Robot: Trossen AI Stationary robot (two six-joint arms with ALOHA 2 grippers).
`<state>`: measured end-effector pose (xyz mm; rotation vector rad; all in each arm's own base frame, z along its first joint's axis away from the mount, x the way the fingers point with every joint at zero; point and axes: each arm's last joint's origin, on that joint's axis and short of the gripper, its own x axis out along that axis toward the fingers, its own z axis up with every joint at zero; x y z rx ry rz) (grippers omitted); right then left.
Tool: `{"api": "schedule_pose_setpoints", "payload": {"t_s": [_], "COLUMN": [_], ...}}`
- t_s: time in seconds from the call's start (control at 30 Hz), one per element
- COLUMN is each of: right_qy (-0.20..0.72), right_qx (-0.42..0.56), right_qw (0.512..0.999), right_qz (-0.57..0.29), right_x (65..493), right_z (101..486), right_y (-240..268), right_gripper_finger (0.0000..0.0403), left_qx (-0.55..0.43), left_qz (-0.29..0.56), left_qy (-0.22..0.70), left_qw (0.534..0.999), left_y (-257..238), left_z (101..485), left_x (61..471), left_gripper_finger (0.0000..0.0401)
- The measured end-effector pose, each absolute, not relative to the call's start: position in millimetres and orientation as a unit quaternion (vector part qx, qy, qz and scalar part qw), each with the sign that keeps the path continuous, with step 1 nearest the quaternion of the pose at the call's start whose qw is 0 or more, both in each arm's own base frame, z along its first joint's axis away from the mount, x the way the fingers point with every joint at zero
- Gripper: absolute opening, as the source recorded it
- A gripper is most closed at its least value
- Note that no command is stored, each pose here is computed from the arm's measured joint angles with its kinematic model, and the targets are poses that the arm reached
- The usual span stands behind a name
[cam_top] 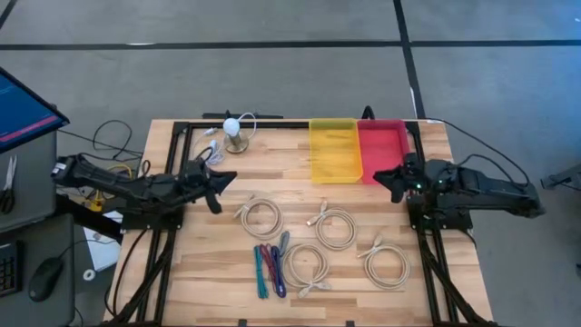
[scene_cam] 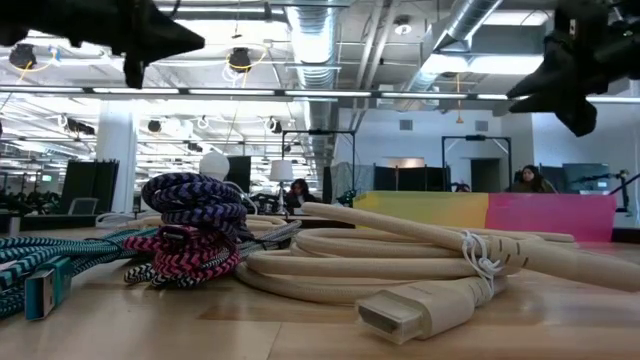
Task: Pick & Place USB Port
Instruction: Put the white HDMI cable into the red bin
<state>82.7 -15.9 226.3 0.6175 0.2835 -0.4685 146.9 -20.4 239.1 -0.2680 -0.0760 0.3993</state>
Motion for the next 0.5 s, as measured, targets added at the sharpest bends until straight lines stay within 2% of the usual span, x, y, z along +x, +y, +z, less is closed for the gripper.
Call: {"api": "schedule_pose_setpoints", "payload": {"t_s": [0.2, 0.5], "right_qy": [0.207, 0.221], "right_qx": [0.288, 0.275], "right_qw": [0.919, 0.934], "right_qz": [-0.175, -0.053], "right_x": [87.9, 87.0], "right_z": [243.0, 265.2], "right_y": [-12.6, -5.9], "right_gripper_finger": [0.0107, 0.0107], "left_qx": [-0.125, -0.138], "left_qz": [0.217, 0.217], "left_qy": [-0.028, -0.050], "left_qw": [0.968, 0.965], "left_y": [-18.6, -16.9], "left_z": [244.5, 248.6], "left_x": [162.4, 165.2], "left_gripper_finger": [0.0006, 0.0006]}}
